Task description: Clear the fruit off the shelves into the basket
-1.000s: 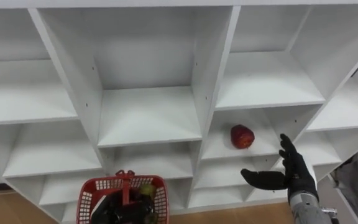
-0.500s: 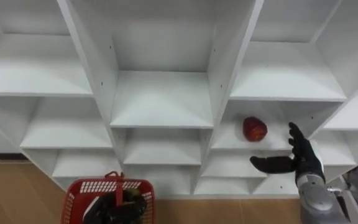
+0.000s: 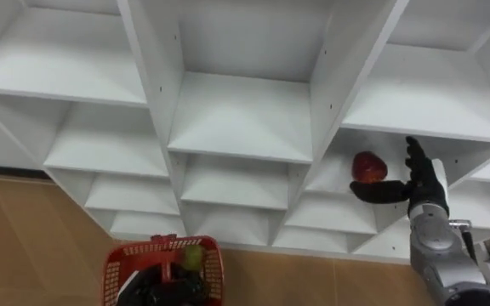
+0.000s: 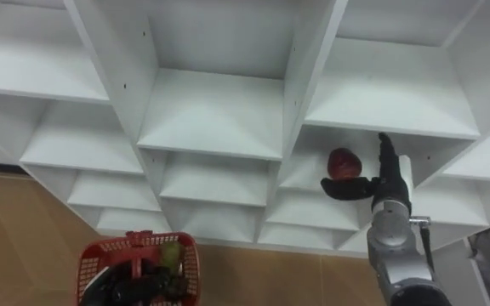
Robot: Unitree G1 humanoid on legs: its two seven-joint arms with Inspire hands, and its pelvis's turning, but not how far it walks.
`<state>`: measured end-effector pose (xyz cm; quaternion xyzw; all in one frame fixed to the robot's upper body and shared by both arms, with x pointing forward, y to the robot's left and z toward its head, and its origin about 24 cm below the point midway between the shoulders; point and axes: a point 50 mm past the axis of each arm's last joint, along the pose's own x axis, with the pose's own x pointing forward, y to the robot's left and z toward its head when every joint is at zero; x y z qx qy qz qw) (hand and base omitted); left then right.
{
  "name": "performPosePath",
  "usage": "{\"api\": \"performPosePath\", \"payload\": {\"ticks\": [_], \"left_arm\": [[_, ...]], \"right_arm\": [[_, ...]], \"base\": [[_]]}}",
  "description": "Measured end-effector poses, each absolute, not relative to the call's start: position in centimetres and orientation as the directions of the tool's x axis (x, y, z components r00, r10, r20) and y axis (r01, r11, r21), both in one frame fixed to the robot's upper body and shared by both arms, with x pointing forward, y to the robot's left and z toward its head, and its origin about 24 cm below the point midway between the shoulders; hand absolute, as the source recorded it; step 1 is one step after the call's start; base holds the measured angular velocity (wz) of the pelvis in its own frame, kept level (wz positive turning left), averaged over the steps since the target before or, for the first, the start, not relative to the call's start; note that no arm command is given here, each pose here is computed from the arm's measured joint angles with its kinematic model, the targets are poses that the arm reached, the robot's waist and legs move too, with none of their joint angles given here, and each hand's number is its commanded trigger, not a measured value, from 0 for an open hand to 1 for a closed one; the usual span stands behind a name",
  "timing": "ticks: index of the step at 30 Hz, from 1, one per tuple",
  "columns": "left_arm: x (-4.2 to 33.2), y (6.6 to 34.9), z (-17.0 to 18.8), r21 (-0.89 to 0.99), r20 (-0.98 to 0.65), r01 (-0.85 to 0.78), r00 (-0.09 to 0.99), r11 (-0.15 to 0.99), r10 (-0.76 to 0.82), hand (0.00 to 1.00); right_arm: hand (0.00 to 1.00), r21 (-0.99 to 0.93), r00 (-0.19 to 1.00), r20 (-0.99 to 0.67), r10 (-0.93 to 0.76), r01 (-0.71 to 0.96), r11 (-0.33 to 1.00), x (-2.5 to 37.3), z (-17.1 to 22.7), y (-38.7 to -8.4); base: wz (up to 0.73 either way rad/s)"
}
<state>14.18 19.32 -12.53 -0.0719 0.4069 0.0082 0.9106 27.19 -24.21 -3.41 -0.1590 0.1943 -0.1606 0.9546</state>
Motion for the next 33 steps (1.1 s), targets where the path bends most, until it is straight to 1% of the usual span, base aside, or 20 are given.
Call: {"api": "performPosePath", "payload": {"ticks": [6,12,18,25,33], "left_arm": [[14.1,19.4,-13.0,-0.117,-0.762,-0.079,0.647,0.99,-0.039,1.0],[14.5,19.3,-12.9,-0.114,-0.758,-0.068,0.65,0.991,-0.043,1.0],[14.7,19.0,-13.0,-0.109,-0.763,-0.047,0.644,0.993,-0.053,1.0],[15.5,18.9,-12.7,-0.104,-0.75,-0.028,0.659,0.994,-0.06,1.0],[15.8,18.7,-12.6,-0.099,-0.746,-0.025,0.663,0.995,-0.058,1.0]], "right_arm": [[0.0,-0.405,0.872,-0.266,-0.412,0.287,0.868,27.7,-2.7,-24.3],[0.0,-0.415,0.865,-0.218,-0.452,0.337,0.845,28.4,-1.9,-24.3],[0.0,-0.417,0.861,-0.214,-0.462,0.347,0.84,29.6,-1.3,-24.5],[0.0,-0.396,0.858,-0.214,-0.468,0.362,0.844,29.8,-1.1,-24.5],[0.0,-0.404,0.862,-0.227,-0.453,0.339,0.849,29.8,-1.2,-24.4]], "base": [[0.03],[0.04],[0.01],[-0.03],[-0.03]]}}
